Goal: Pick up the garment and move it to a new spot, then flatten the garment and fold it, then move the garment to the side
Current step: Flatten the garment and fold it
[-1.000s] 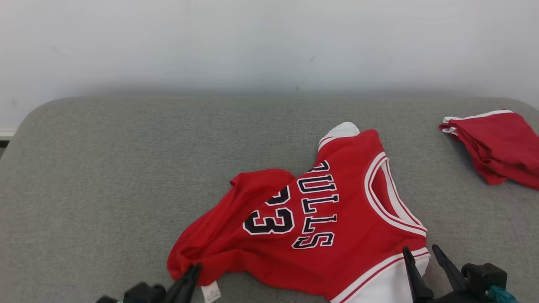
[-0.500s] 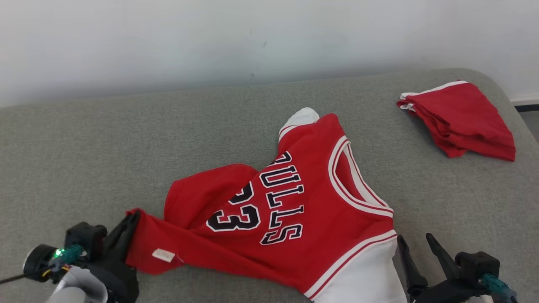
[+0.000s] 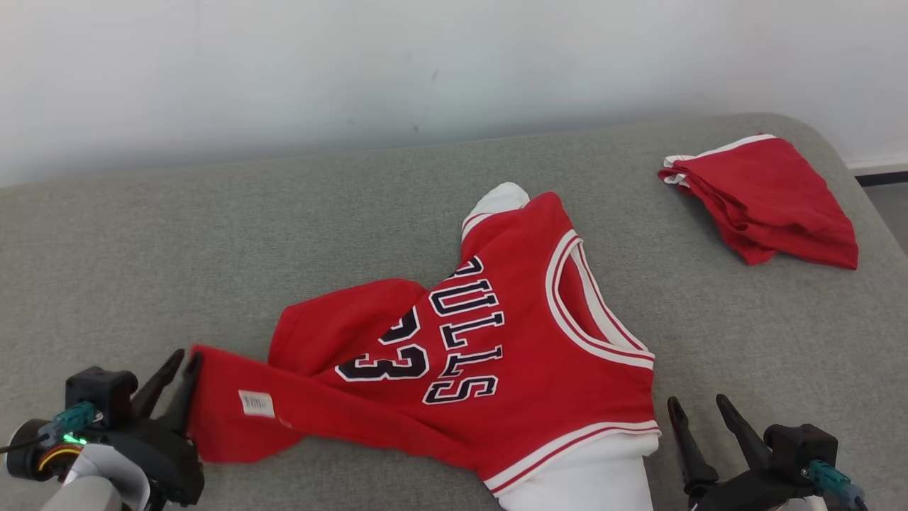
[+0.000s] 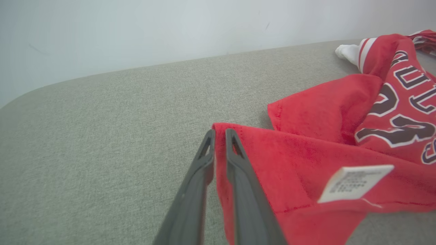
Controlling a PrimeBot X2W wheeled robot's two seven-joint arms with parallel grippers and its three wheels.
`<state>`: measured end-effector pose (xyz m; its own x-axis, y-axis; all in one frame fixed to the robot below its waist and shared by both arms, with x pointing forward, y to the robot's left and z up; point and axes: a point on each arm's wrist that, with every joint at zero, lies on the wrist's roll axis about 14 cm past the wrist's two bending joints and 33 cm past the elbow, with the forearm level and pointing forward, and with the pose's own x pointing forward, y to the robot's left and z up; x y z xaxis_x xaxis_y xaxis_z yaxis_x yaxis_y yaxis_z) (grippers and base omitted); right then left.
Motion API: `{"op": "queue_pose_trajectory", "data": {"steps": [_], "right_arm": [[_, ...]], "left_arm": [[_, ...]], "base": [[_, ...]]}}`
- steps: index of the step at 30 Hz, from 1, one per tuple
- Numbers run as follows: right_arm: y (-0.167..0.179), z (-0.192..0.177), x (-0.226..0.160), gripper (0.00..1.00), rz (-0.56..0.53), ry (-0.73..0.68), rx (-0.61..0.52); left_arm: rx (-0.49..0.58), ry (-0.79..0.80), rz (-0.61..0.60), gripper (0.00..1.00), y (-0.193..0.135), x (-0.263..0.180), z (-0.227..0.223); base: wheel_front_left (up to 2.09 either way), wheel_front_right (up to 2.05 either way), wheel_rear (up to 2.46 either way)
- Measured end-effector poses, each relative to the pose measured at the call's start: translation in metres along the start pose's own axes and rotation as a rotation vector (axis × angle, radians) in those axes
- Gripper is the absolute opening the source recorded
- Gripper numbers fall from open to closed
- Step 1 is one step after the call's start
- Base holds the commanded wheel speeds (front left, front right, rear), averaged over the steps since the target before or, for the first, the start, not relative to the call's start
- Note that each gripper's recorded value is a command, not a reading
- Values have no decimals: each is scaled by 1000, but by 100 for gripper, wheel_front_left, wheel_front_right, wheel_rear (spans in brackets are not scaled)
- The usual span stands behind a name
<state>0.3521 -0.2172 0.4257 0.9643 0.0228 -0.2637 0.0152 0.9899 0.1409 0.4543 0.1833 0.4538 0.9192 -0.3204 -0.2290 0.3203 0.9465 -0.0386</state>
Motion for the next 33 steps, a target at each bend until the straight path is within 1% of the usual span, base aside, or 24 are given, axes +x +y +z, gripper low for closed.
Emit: {"op": "queue_pose_trajectory", "data": {"steps": [5, 8, 10, 12, 16, 20, 26, 33], "right_arm": [[6, -2, 1, 100, 16, 1, 3], [8, -1, 2, 100, 24, -2, 5], [10, -3, 1, 100, 29, -1, 5], [11, -7, -3, 100, 31, 8, 6], [13, -12, -8, 100, 40, 24, 4], [16, -21, -13, 100, 56, 61, -10], [24, -35, -18, 100, 78, 114, -7], [23, -53, -26, 100, 71, 180, -10]], "left_arm": [[-33, -22, 42, 100, 11, -11, 2], [-59, -75, 78, 100, 17, -20, 13], [-78, -118, 97, 100, 15, -28, 19], [-101, -124, 101, 100, 7, -39, 12], [-131, -87, 101, 100, -11, -61, -16], [-141, -57, 102, 100, -17, -73, -31], [-128, -17, 105, 100, -11, -70, -41], [-121, -37, 104, 100, -1, -52, -27]], "base": [[0, 0, 0], [0, 0, 0], [0, 0, 0], [0, 0, 0], [0, 0, 0], [0, 0, 0], [0, 0, 0], [0, 0, 0]]}}
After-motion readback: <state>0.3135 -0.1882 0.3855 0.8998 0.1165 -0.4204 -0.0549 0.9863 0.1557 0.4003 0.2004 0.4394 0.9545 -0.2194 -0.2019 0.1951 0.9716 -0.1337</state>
